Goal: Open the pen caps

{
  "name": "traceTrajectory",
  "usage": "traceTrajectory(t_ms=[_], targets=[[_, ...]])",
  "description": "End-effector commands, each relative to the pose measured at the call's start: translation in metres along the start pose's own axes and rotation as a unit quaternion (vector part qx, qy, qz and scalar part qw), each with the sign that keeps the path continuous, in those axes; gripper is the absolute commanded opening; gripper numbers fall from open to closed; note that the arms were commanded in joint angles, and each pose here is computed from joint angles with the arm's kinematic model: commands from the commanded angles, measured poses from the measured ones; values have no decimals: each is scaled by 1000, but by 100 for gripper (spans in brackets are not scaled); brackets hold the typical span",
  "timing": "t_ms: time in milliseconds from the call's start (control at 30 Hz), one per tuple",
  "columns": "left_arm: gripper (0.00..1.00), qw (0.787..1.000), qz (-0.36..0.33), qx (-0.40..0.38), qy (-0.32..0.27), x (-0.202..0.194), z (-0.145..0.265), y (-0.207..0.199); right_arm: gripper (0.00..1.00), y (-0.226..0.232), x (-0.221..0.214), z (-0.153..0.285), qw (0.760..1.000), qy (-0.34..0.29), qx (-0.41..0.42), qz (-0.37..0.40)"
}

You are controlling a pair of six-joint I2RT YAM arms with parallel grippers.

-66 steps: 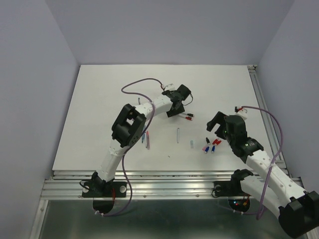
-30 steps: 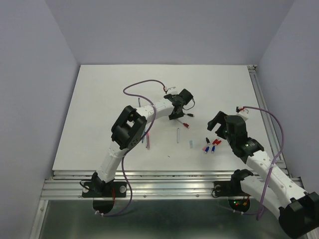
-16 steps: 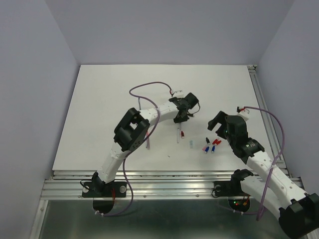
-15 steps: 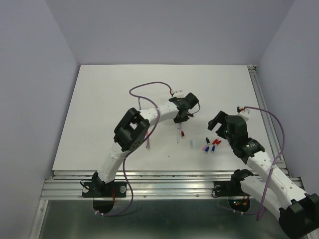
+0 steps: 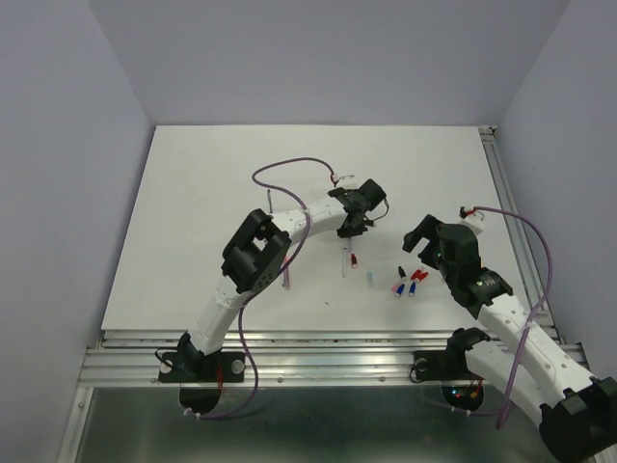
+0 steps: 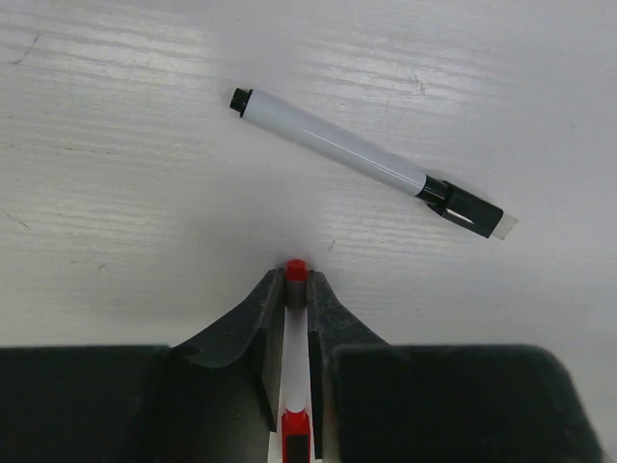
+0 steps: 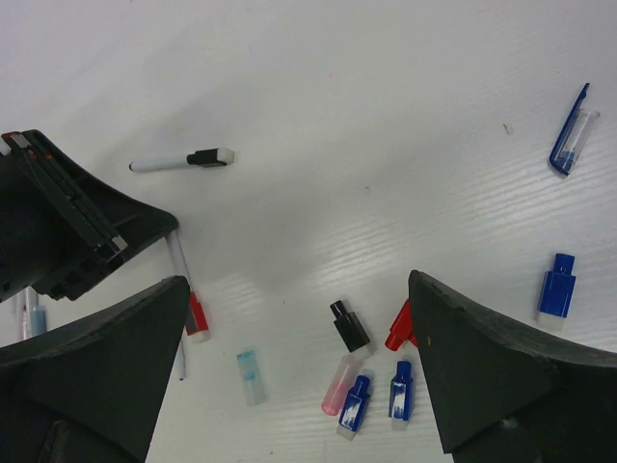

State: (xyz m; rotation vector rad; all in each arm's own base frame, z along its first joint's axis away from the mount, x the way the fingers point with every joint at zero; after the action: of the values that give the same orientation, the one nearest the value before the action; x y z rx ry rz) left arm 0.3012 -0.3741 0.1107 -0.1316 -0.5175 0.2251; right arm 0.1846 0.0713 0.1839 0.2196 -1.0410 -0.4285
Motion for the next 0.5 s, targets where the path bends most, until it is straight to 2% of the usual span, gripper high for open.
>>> traceTrajectory(t_ms=[0,200,300,367,400,467], targets=[[0,1000,-9,-28,11,-5,8,-4,100,-5,-4,0,1000,-3,-4,1],[0,994,30,-90,-45,17,54,-4,100,3,-4,10,998,15,56,-2],[0,990,57,-115,-65,23,75,3,100,12,-7,19,990,41,135,8],[0,985,74,-133,-76,28,93,7,100,19,-14,27,975,82,208,16],[0,984,87,-135,-80,28,100,12,100,26,-17,32,960,105,260,21],[0,981,99,-145,-85,27,109,17,100,30,-22,33,945,131,300,15]])
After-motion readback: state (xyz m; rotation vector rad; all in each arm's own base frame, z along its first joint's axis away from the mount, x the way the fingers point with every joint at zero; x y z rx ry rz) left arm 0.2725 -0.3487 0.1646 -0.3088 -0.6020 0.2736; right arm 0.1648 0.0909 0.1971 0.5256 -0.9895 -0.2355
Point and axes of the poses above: each gripper's point midway between its finger pads, its own z axis back along the fingers, its own y axis along the line the jaws close on, x = y × z, the point moved 10 cm from there along z, back along the fingers, and after that the axes turned 4 degrees about z, right-handed, at the moved point
